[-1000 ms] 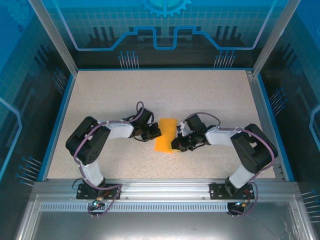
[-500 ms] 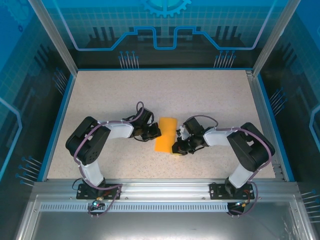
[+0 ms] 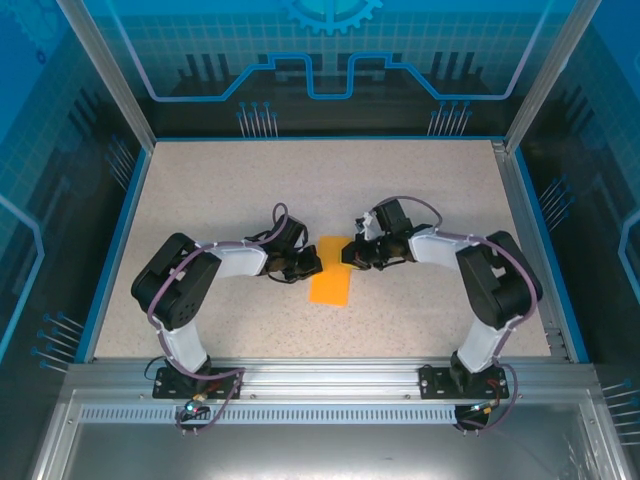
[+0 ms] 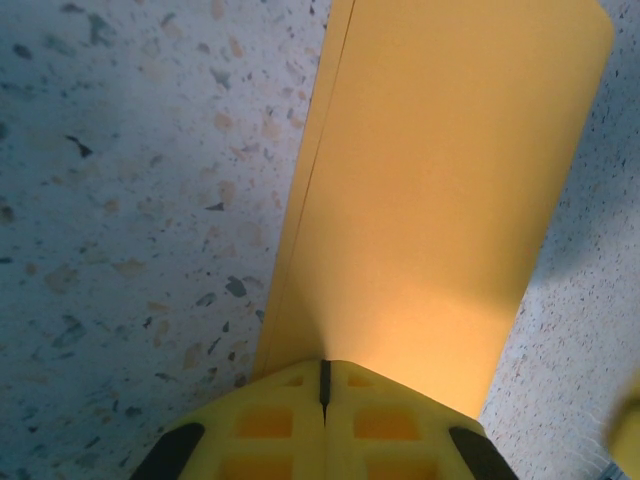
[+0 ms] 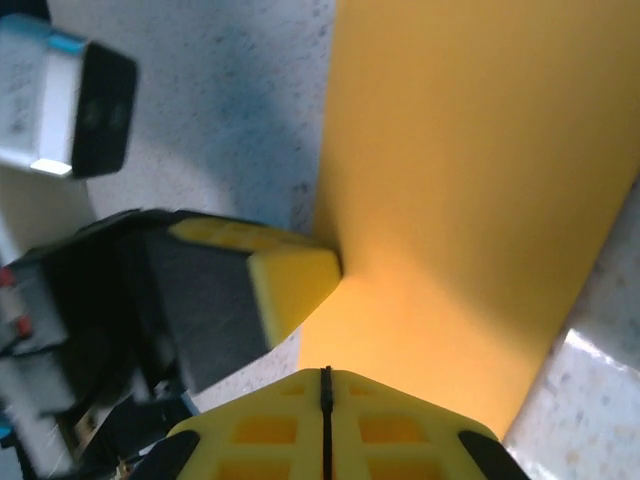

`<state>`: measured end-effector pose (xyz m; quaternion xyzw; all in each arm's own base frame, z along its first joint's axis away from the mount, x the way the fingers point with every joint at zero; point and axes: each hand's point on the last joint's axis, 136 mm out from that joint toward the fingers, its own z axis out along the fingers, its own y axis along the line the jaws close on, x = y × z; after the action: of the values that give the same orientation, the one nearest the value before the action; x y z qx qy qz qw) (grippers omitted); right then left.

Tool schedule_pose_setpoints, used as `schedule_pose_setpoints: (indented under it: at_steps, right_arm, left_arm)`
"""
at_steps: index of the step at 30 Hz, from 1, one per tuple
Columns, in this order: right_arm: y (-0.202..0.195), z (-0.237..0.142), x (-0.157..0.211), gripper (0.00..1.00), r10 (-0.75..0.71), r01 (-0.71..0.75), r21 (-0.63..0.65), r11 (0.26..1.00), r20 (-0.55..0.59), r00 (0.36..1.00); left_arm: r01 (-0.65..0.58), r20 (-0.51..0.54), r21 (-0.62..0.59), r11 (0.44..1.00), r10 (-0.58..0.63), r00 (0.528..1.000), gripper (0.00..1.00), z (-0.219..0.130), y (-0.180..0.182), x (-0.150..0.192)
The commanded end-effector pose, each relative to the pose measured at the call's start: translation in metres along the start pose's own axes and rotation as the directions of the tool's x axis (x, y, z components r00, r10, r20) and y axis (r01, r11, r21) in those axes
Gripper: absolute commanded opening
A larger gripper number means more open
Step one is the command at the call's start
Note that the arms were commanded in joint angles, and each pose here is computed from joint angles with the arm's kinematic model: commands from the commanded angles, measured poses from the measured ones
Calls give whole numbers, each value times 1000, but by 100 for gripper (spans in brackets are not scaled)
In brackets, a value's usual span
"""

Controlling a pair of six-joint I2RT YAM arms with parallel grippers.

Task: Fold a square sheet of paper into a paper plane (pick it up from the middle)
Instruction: Fold the square sheet of paper in half at the center of the table.

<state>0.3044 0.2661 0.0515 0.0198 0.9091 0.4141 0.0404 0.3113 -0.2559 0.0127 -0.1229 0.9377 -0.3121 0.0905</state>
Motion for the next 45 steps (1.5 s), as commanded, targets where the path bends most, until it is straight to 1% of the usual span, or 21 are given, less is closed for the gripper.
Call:
schedule_pose_setpoints:
  at_steps: [1,4,7,9,11,14,21,23,29,31,37,41,45]
  right_arm:
    - [-24,10,3,8,62,-61,31,998,-35,997]
    - [-39,15,11,8,82,-79,55,995,-49,995]
    - [-42,16,12,8,94,-90,51,995,-68,993]
    - [-33,10,4,8,79,-78,22,997,-60,995]
    - [-19,-2,-10,8,61,-61,-17,998,-20,998]
    - [-7,-15,-33,9,40,-39,-39,998,28,999]
    - [-16,-1,-61,9,51,-51,-9,999,32,998]
    - [-29,5,-66,8,70,-71,36,997,37,997]
    - [-55,21,-67,8,130,-130,74,989,12,991]
    - [-52,20,-67,8,123,-124,62,990,10,992]
    - [-26,-4,-85,9,71,-72,10,997,54,996]
    - [-35,-2,-90,9,79,-81,47,996,48,996]
    - [-50,7,-86,9,106,-108,76,991,32,994]
  left_arm:
    - [35,-99,-157,987,-51,994,0,10,45,32]
    - [37,-99,-153,987,-53,994,0,10,45,32]
    - [35,-96,-153,988,-50,994,0,9,44,31]
    - [34,-97,-154,987,-49,994,0,9,45,31]
    - [36,-102,-159,987,-52,993,0,11,46,32]
    - [36,-101,-156,987,-53,993,0,11,46,32]
    - [32,-105,-140,990,-47,993,0,11,41,32]
    - [32,-104,-144,989,-47,994,0,11,42,31]
    - [26,-104,-142,990,-41,994,0,10,41,31]
    - [23,-104,-146,989,-39,994,0,9,42,31]
    - [24,-105,-141,990,-39,994,0,9,41,31]
    - [24,-103,-134,991,-38,994,0,8,38,30]
    - [21,-102,-131,991,-34,994,0,7,37,30]
